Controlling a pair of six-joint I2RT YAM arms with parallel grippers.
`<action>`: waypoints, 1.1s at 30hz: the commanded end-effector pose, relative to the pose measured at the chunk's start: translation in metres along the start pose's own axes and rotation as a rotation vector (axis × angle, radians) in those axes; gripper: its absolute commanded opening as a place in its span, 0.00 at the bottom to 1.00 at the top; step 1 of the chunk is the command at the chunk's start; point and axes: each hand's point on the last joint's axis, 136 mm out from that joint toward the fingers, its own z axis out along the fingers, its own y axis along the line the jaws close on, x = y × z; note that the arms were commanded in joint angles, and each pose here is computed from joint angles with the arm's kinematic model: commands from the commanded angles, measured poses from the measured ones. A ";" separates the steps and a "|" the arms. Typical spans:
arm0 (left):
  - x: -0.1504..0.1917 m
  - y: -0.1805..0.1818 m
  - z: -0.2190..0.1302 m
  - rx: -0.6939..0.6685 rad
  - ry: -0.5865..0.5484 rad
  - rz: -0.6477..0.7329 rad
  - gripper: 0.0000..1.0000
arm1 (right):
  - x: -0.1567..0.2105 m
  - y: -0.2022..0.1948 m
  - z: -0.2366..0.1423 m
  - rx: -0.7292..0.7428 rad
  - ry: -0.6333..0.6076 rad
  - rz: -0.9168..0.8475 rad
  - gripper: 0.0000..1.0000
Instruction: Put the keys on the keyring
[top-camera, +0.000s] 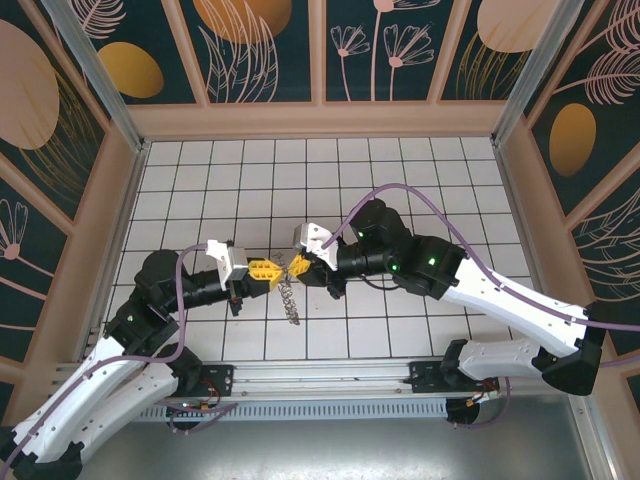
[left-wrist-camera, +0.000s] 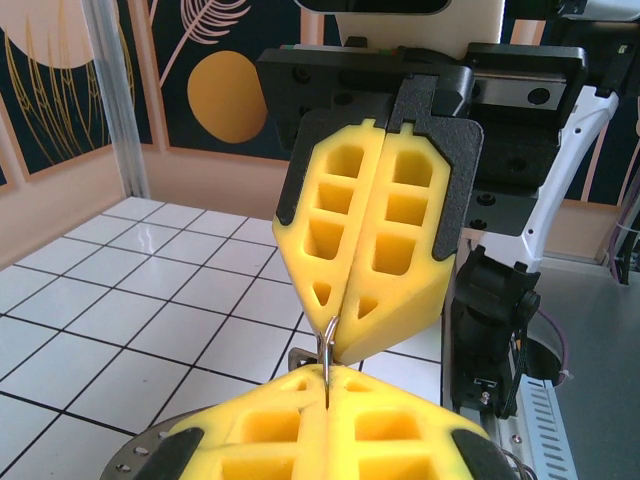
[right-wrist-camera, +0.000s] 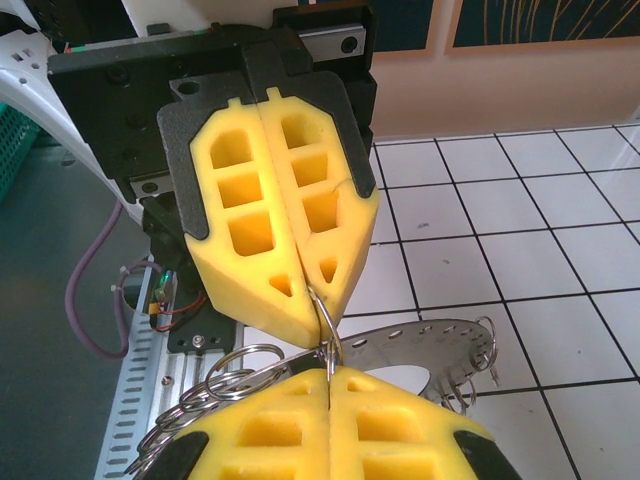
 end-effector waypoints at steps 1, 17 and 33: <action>-0.025 -0.008 -0.003 0.033 -0.060 0.039 0.00 | -0.014 0.002 -0.002 0.002 -0.041 -0.038 0.00; -0.022 -0.004 0.001 0.024 -0.058 0.025 0.00 | -0.012 0.003 0.000 0.034 -0.030 -0.077 0.00; -0.029 -0.001 0.001 0.011 -0.083 0.007 0.00 | -0.002 -0.007 0.005 0.136 0.010 -0.121 0.00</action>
